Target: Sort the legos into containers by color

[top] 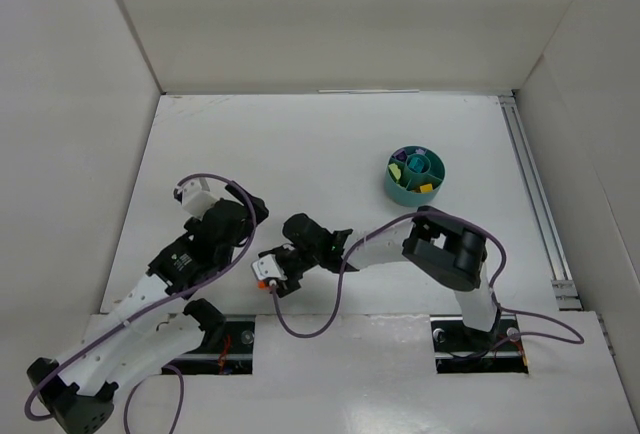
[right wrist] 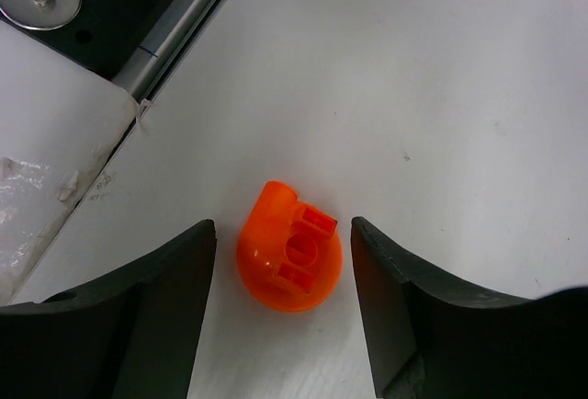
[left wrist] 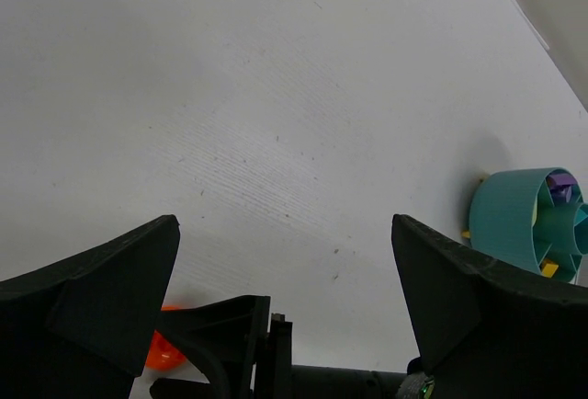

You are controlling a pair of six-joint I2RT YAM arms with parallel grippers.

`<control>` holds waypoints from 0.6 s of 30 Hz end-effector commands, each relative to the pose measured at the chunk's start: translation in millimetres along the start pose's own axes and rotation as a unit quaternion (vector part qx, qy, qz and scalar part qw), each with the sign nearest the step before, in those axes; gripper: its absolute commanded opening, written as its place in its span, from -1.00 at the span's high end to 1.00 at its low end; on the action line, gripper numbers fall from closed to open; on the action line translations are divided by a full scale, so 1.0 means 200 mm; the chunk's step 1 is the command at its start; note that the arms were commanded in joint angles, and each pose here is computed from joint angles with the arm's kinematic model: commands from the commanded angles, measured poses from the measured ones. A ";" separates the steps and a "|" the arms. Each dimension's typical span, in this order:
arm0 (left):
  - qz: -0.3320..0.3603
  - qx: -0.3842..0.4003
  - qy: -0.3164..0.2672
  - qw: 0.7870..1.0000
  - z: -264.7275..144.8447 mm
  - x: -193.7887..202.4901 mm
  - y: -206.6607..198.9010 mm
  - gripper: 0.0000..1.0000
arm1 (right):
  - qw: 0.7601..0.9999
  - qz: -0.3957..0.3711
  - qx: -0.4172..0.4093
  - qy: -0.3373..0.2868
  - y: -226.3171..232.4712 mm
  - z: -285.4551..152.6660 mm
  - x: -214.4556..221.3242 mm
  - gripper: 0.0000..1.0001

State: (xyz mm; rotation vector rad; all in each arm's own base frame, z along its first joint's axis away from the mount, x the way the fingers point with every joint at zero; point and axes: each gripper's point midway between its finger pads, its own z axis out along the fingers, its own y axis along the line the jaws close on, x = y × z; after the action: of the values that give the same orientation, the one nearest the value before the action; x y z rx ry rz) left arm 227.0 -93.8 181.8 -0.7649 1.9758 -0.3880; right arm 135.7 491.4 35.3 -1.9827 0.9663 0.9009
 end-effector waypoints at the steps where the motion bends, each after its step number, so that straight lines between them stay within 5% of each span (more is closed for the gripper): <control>1: -0.011 0.005 -0.010 1.000 0.00 -0.01 0.00 -0.99 | 1.000 0.006 -0.003 -0.021 -0.05 0.01 0.00 -0.32; 9: -0.008 0.002 -0.008 1.000 0.01 -0.01 0.00 -0.99 | 0.999 0.019 -0.015 -0.029 -0.05 0.00 0.06 -0.37; 18: 0.000 -0.002 -0.006 1.000 0.02 0.00 0.01 -0.99 | 0.998 0.031 -0.043 -0.042 0.00 0.03 0.10 0.08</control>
State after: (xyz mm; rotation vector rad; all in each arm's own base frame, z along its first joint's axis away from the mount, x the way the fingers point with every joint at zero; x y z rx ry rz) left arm 227.1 -94.0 175.2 -0.7621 1.9899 -0.3721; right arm 149.7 492.4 30.7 -1.9487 0.9499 1.0138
